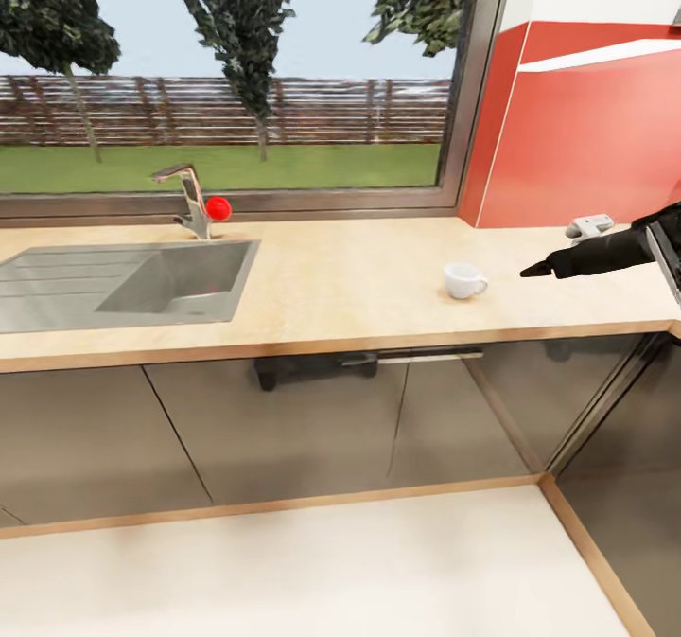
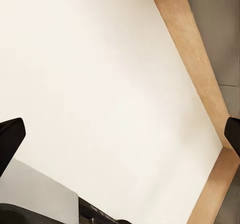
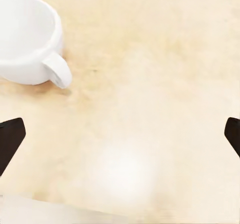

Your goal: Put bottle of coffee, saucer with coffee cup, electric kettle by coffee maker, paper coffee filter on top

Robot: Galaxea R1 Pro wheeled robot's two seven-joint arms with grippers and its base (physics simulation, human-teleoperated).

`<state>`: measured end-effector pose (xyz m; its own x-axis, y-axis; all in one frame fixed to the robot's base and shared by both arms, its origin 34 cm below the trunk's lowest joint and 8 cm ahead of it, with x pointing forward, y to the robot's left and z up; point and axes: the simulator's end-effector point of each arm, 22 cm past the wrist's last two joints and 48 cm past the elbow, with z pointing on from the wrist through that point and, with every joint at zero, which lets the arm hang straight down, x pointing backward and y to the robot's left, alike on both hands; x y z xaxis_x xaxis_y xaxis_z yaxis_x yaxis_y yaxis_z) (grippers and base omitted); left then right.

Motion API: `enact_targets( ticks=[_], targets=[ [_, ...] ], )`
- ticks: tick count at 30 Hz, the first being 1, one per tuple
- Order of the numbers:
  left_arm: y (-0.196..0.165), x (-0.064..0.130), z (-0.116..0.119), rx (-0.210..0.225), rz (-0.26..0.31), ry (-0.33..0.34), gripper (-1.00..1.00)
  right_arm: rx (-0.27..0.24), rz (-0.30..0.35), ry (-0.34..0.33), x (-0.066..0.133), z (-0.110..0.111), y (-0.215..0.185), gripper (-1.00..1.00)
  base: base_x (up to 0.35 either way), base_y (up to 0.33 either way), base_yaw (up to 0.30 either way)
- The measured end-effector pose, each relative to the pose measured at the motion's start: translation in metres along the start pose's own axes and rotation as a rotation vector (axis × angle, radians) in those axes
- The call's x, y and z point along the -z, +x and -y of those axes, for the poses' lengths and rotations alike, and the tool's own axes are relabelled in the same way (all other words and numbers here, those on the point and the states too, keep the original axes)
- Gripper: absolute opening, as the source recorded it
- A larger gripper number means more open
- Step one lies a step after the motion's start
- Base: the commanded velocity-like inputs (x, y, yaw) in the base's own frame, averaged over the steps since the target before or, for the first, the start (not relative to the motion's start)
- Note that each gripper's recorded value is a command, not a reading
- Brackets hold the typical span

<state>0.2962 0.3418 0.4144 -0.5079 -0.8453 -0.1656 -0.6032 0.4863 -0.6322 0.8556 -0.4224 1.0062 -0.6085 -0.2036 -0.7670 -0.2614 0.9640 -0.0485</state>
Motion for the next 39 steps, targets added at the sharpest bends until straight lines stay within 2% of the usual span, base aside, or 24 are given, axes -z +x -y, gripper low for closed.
enact_targets(
  ticks=[9, 39],
  targets=[
    [-0.0006, 0.0003, -0.0004, 0.0, 0.001, 0.0, 1.0, -0.017, -0.021, -0.014, -0.009, -0.0036, 0.0071, 1.0, 0.039, 0.0, 0.0],
    [-0.0005, 0.0, -0.0002, -0.001, 0.002, -0.001, 1.0, -0.014, -0.022, -0.02, -0.0114, -0.0077, 0.0064, 1.0, 0.131, 0.023, 0.0]
  ],
)
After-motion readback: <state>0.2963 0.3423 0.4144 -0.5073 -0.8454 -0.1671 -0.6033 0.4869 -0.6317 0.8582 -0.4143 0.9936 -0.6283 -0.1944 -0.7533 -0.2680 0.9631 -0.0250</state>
